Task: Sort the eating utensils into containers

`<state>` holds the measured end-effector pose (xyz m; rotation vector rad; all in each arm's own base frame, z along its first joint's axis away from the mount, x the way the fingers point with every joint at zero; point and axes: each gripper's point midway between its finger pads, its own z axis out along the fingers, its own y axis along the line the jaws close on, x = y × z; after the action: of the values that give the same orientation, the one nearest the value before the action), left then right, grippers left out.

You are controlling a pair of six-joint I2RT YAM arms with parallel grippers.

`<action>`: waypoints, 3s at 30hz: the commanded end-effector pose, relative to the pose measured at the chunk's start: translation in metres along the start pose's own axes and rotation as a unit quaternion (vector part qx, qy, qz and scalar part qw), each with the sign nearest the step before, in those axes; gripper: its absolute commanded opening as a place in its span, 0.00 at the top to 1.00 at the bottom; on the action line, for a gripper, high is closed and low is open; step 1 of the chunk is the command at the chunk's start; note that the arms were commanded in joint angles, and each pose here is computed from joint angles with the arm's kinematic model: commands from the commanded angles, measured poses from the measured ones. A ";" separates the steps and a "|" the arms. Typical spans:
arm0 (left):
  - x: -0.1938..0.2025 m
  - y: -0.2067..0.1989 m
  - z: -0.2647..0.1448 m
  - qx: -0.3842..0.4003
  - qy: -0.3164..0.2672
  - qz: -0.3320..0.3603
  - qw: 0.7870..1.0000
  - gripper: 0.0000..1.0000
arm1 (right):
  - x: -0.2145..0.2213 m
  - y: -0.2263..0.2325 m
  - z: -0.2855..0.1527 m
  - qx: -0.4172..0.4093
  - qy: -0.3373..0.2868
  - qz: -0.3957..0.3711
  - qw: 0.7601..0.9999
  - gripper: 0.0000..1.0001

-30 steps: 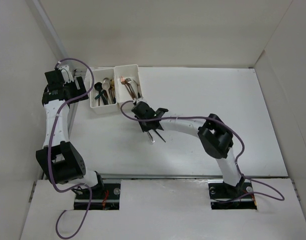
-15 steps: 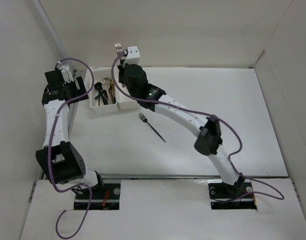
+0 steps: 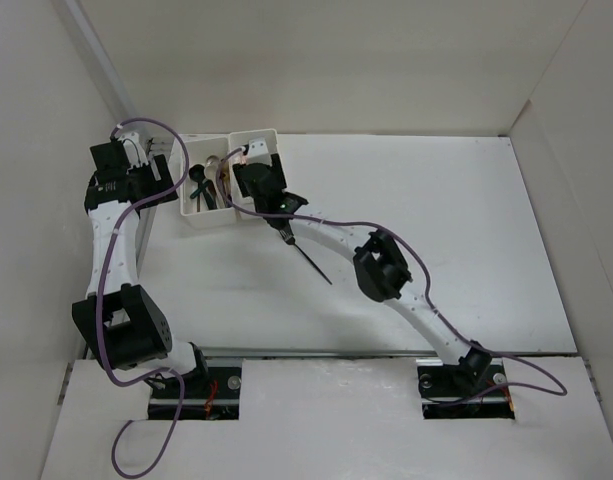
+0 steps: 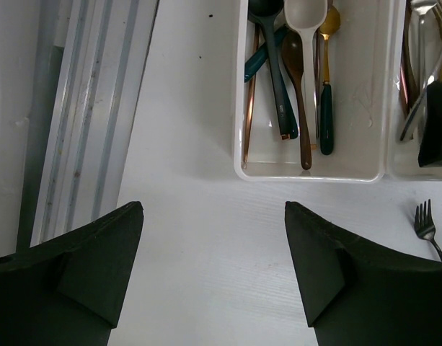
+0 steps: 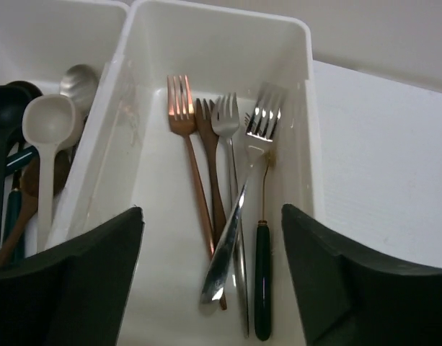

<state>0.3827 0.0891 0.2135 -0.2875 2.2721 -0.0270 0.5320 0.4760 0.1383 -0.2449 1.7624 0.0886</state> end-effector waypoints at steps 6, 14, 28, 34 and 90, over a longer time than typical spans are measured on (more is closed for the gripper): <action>-0.008 -0.001 -0.004 0.005 -0.015 0.002 1.000 0.23 | -0.144 -0.008 -0.057 -0.060 -0.090 0.061 0.992 0.00; -0.012 -0.002 -0.009 0.005 -0.020 0.003 1.000 0.23 | -0.061 -0.018 -0.141 -0.191 0.122 -0.053 0.972 0.05; -0.014 0.000 -0.013 0.006 -0.026 0.001 1.000 0.23 | 0.114 -0.061 -0.173 -0.127 0.340 -0.119 0.924 0.26; -0.016 -0.001 -0.016 0.006 -0.030 0.002 1.000 0.23 | 0.157 -0.062 -0.180 -0.136 0.399 -0.145 0.895 0.56; -0.009 0.009 0.000 -0.013 -0.009 -0.002 1.000 0.23 | -0.254 -0.094 -0.133 -0.022 -0.190 0.092 0.977 0.00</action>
<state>0.3837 0.0937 0.2045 -0.3052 2.2950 -0.0188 0.5024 0.4386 0.3039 -0.2362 1.5458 0.2149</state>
